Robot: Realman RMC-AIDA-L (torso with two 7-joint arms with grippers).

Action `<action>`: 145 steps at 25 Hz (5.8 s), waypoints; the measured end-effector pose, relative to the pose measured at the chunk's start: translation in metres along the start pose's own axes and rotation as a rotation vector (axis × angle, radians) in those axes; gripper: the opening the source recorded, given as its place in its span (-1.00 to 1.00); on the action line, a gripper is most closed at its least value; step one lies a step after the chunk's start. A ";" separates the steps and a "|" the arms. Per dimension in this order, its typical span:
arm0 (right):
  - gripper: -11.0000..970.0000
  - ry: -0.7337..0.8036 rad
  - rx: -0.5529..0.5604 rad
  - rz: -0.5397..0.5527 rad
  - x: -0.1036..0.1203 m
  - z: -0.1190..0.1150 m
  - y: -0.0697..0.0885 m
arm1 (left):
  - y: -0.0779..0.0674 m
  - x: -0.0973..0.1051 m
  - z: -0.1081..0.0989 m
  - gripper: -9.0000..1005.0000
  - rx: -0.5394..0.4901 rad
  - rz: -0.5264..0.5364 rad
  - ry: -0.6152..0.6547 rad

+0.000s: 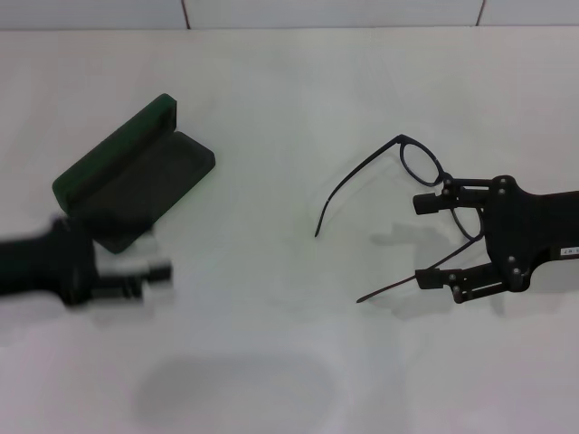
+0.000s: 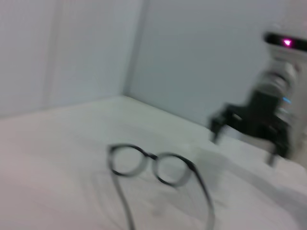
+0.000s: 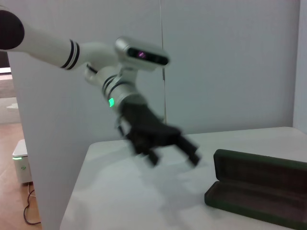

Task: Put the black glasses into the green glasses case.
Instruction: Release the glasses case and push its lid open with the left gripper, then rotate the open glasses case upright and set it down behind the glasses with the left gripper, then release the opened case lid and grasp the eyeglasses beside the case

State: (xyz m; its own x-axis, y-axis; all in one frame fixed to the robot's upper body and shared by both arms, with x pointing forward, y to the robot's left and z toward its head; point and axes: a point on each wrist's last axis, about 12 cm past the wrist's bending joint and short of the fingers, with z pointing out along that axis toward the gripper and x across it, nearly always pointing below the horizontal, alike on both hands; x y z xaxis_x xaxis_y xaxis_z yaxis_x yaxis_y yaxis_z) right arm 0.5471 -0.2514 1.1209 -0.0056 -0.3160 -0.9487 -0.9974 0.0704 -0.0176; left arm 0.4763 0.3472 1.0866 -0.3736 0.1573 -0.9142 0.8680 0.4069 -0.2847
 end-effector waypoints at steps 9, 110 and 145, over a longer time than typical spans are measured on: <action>0.79 0.001 -0.004 0.004 0.001 0.001 0.001 | 0.045 -0.092 0.002 0.72 -0.252 -0.049 0.209; 0.77 -0.011 0.015 0.109 -0.007 0.008 -0.007 | 0.042 -0.109 0.092 0.24 -0.149 0.224 0.449; 0.77 0.703 0.394 0.826 -0.066 0.056 -0.103 | -0.002 0.000 0.025 0.76 -0.068 0.110 0.250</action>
State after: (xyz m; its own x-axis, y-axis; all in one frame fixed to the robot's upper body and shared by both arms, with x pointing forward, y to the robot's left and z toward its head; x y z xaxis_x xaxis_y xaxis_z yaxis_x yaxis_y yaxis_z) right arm 0.6545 -0.1846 1.1670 -0.8084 -0.4845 -0.3342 -0.5800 0.7526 0.3119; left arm 0.4827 0.3237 1.0797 -0.3551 0.4174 -0.8364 0.8868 0.4334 -0.1602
